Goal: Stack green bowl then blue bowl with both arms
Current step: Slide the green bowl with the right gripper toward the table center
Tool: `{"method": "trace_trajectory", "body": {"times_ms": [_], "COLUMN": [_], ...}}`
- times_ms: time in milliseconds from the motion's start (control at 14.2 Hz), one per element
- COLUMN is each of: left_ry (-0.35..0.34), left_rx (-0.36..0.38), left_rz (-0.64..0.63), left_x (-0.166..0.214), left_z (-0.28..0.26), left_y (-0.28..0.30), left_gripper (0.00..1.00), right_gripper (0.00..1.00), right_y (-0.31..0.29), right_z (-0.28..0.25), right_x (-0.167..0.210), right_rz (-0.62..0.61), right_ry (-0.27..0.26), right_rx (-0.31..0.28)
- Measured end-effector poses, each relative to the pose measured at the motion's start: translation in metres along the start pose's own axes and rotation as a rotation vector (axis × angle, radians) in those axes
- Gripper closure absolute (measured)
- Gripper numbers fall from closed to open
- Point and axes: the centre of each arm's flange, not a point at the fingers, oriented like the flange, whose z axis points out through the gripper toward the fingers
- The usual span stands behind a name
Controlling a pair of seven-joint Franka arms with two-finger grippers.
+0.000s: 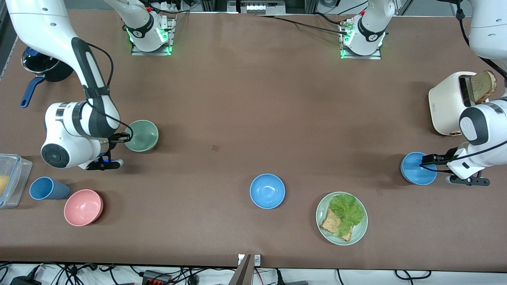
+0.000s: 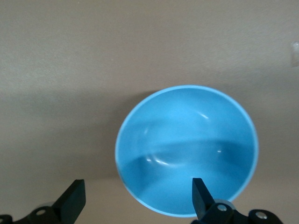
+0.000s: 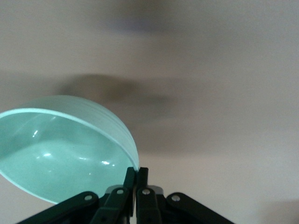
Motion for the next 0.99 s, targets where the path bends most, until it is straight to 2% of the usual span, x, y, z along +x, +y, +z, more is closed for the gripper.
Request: {"method": "trace_trajectory", "body": {"times_ms": [141, 353, 495, 636, 707, 777, 918, 989], "left_ry": [-0.004, -0.008, -0.004, 0.003, 0.006, 0.008, 0.008, 0.008], "left_rx": [-0.001, -0.003, -0.002, 0.001, 0.002, 0.002, 0.003, 0.002], "left_rz": [0.009, 0.016, 0.034, 0.058, 0.068, 0.073, 0.083, 0.089], "left_x": [-0.001, -0.001, 0.001, 0.002, 0.003, 0.003, 0.003, 0.002], "left_z": [0.006, 0.013, 0.019, 0.023, 0.025, 0.025, 0.026, 0.026], "left_y": [-0.004, -0.004, -0.002, -0.001, -0.001, -0.001, -0.002, -0.003], "left_gripper": [0.03, 0.09, 0.24, 0.31, 0.32, 0.36, 0.56, 0.56], "right_gripper": [0.97, 0.97, 0.97, 0.97, 0.97, 0.97, 0.97, 0.97], "right_y": [-0.017, -0.064, -0.109, -0.157, -0.181, -0.205, -0.245, -0.259], "right_z": [-0.009, -0.020, -0.018, -0.015, -0.013, -0.011, -0.007, -0.006], "right_x": [0.000, -0.001, -0.007, -0.016, -0.022, -0.028, -0.041, -0.046], "right_rz": [0.021, 0.068, 0.072, 0.087, 0.092, 0.097, 0.099, 0.095], "right_ry": [0.017, 0.034, 0.026, 0.014, 0.006, -0.005, -0.033, -0.040], "right_rx": [0.006, 0.053, 0.068, 0.087, 0.095, 0.112, 0.168, 0.187]}}
